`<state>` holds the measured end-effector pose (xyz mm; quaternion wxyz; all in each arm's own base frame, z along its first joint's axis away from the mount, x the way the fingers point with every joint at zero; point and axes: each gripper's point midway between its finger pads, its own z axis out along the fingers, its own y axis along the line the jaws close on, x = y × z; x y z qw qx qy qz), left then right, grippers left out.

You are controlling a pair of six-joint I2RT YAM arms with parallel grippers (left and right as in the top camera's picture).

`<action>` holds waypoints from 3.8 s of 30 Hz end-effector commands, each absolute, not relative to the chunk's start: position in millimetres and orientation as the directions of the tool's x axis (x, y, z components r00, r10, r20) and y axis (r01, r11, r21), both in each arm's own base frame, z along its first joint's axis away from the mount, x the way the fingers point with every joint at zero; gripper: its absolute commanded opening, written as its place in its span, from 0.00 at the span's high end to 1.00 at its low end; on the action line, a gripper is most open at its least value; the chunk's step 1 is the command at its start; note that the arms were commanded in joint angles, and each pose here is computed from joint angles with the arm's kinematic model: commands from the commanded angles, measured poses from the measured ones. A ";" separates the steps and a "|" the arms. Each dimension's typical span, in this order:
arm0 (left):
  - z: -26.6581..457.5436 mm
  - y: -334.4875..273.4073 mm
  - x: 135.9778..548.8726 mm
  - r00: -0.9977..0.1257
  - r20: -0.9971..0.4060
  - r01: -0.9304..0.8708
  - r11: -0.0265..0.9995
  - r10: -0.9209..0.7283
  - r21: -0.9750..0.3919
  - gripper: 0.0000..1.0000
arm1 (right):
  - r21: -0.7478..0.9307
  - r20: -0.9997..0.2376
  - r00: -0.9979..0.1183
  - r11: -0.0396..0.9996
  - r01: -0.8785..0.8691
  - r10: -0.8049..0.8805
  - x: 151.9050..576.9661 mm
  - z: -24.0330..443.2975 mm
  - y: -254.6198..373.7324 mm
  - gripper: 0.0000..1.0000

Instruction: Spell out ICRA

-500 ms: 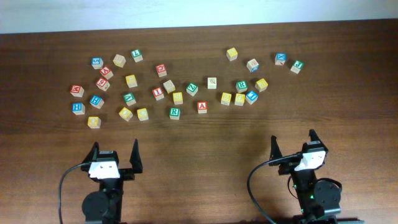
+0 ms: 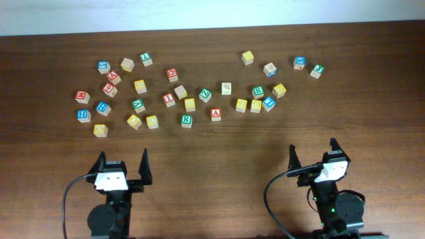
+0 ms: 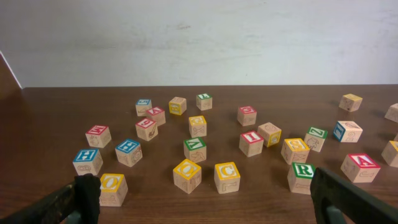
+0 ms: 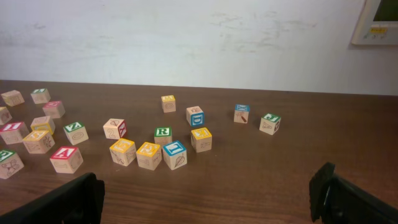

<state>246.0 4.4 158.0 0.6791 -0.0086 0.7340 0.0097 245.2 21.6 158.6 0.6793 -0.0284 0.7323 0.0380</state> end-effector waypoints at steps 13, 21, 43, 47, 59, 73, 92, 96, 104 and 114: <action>156.2 3.2 245.9 -0.080 -0.997 -0.016 1.000 0.012 0.014 0.01 | 0.012 -0.997 -0.077 0.997 -0.075 0.006 245.4 156.0 17.8 0.02; 156.2 3.2 245.9 -0.080 -0.997 -0.016 1.000 0.012 0.013 0.01 | 0.012 -0.997 -0.078 0.997 -0.075 0.006 245.4 156.0 17.9 0.02; 156.2 3.2 245.9 -0.080 -0.997 -0.016 1.000 0.012 0.014 0.01 | 0.012 -0.997 -0.078 0.997 -0.075 0.006 245.4 156.0 17.8 0.02; 156.2 3.2 245.9 -0.080 -0.997 -0.016 1.000 0.012 0.014 0.01 | 0.012 -0.997 -0.078 0.997 -0.075 0.006 245.4 156.0 17.8 0.02; 156.2 3.3 245.9 -0.080 -0.997 -0.016 1.000 0.012 0.014 0.01 | 0.012 -0.997 -0.078 0.997 -0.075 0.006 245.4 156.0 17.8 0.02; 190.3 -106.1 209.4 -0.021 -0.993 0.620 0.778 -0.114 -0.102 0.01 | 0.012 -0.997 -0.078 0.997 -0.075 0.006 245.4 156.0 17.8 0.01; 353.2 -115.4 203.9 -0.120 -0.990 0.663 0.737 -0.072 -0.134 0.01 | 0.012 -0.997 -0.078 0.997 -0.075 0.006 245.4 156.0 17.8 0.02; 362.8 -79.9 248.5 -0.306 -0.945 0.416 0.877 -0.112 -0.239 0.01 | 0.012 -0.997 -0.078 0.997 -0.075 0.006 245.4 156.0 17.8 0.02; 292.3 -104.4 266.3 -0.810 -0.577 0.291 0.785 -0.101 -0.546 0.01 | 0.012 -0.997 -0.078 0.997 -0.075 0.006 245.4 156.0 17.9 0.02; 259.0 -90.1 285.2 -0.923 -0.379 -0.008 0.985 -0.074 -0.173 0.01 | 0.012 -0.997 -0.078 0.997 -0.075 0.006 245.4 156.0 17.8 0.02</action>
